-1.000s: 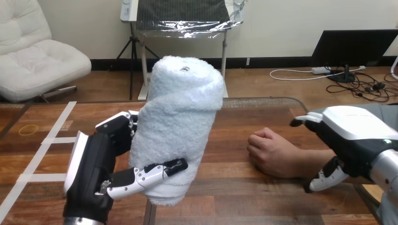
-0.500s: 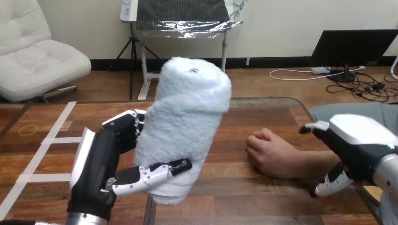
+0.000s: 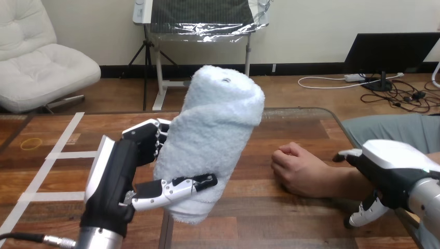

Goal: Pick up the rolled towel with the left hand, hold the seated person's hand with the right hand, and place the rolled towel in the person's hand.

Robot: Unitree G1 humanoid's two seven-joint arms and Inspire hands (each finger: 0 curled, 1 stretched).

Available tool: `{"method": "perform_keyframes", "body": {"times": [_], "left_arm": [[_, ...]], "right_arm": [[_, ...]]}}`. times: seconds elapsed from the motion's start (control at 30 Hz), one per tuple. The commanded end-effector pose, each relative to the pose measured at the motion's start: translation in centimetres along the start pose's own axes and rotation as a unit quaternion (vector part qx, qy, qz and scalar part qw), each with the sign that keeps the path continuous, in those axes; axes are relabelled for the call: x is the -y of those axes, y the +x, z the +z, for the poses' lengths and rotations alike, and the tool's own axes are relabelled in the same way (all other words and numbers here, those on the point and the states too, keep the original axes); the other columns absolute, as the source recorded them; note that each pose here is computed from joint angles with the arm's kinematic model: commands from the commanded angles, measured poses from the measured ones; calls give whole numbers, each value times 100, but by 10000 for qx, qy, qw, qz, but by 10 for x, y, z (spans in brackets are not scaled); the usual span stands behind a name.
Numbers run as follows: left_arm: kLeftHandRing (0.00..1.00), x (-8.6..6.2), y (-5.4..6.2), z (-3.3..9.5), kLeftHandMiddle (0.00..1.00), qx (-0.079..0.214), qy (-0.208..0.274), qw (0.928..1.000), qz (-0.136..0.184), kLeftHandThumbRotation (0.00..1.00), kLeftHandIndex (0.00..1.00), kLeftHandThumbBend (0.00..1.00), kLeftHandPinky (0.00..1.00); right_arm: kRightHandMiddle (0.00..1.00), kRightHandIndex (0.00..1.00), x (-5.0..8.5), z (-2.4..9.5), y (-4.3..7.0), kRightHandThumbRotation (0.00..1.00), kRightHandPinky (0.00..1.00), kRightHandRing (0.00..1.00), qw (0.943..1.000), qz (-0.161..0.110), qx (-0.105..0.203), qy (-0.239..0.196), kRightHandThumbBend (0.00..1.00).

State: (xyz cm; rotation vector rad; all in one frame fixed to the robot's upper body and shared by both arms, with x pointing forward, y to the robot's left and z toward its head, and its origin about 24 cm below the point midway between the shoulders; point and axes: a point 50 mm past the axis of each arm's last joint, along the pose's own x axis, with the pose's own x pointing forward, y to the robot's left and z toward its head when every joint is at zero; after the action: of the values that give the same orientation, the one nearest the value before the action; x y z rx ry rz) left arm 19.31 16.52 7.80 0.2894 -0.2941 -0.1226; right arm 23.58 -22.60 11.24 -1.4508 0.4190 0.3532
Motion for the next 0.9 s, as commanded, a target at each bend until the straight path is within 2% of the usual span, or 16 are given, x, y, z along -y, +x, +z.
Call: {"method": "perform_keyframes", "body": {"times": [0.0,0.87], "left_arm": [[30,-3,18,13,43,457,95,9989,58,14,54,59,25],[36,-9,19,12,43,380,167,9991,43,9,54,60,33]], "right_arm": [[96,92,23,2,5,12,90,95,9991,-399,-73,-97,66],[95,92,9,-21,32,17,92,94,9988,-155,-456,16,63]]}}
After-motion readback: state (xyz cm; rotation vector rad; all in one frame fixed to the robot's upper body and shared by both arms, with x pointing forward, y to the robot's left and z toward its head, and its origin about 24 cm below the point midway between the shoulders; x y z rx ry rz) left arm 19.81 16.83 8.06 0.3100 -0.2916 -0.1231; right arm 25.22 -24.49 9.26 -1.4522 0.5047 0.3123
